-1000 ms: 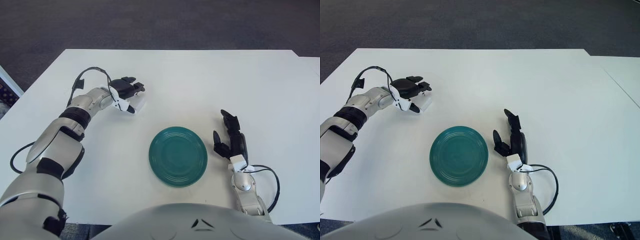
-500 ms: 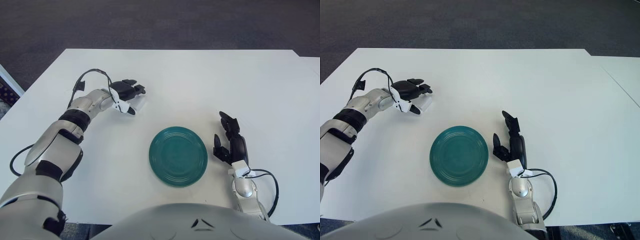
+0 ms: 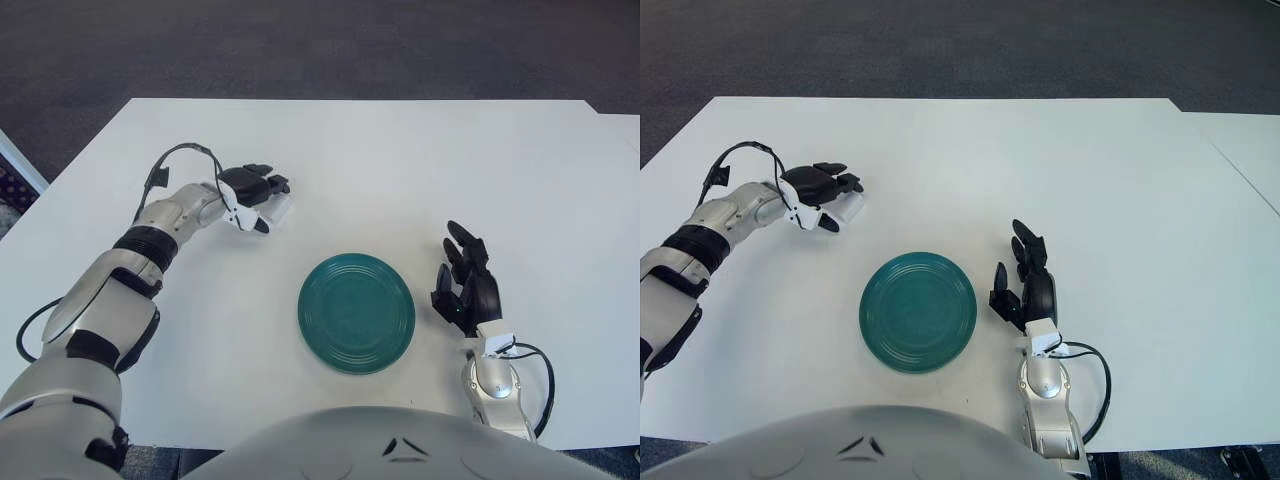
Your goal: Put the charger into the plate.
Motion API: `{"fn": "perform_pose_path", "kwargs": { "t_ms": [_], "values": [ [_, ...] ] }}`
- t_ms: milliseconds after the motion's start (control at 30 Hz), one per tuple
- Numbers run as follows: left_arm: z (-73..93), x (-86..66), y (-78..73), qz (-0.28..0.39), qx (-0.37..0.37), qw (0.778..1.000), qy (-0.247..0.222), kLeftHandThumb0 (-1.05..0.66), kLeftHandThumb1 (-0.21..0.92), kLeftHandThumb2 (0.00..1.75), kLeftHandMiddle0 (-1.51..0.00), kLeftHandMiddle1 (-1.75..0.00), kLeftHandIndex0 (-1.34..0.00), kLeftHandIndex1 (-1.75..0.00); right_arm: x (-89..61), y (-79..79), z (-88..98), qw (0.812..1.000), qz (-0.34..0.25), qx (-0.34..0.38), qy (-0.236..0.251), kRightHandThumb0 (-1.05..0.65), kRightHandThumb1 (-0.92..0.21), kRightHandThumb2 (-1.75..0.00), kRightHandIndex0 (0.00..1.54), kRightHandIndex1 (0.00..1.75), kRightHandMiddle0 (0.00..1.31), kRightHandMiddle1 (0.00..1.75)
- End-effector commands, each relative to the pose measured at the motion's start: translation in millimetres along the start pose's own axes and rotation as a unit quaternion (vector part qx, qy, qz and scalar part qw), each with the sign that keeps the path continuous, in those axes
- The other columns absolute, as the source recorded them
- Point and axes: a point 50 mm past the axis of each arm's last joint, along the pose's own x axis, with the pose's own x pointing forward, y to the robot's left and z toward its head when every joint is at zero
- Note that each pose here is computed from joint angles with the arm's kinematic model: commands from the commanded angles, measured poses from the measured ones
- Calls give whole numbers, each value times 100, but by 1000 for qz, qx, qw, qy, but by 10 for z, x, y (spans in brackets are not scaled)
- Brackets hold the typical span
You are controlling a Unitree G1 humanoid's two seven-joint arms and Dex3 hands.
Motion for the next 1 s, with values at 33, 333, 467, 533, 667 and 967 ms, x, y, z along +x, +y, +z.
{"fn": "perform_pose_path", "kwargs": {
  "t_ms": [33,333,467,533,667,967],
  "values": [
    [-24,-25,-31,-4,2,1000,7,-82,92,13,-18,0,-14,-81,20,-10,43,1000,-22,-5,-3,-79,-92,-93,19,0,0,43],
    [-44,-21,-93,-13,-2,1000,10,-84,92,13,-17,0,-12,-80,42,-133,519,1000,5,-19,-9,-78,-92,-97,16,0,0,39],
    [-45,-23,-87,-12,-5,1000,11,-84,92,14,-17,0,-12,-80,78,-57,433,1000,1,-27,0,-80,-92,-99,13,0,0,36],
    [-48,-24,-89,-11,-7,1000,12,-83,92,14,-17,0,-12,-81,109,-50,428,1000,1,-19,-1,-82,-92,-100,11,0,0,32],
    [-44,-18,-87,-7,-9,1000,12,-81,92,15,-18,-1,-14,-82,136,-32,435,1000,11,18,-2,-86,-92,-102,7,0,0,27],
    [-60,-14,-63,-1,-4,1000,17,-76,92,16,-21,-1,-18,-85,126,-11,421,996,35,78,8,-88,-92,-104,4,0,0,23]
  ]
}}
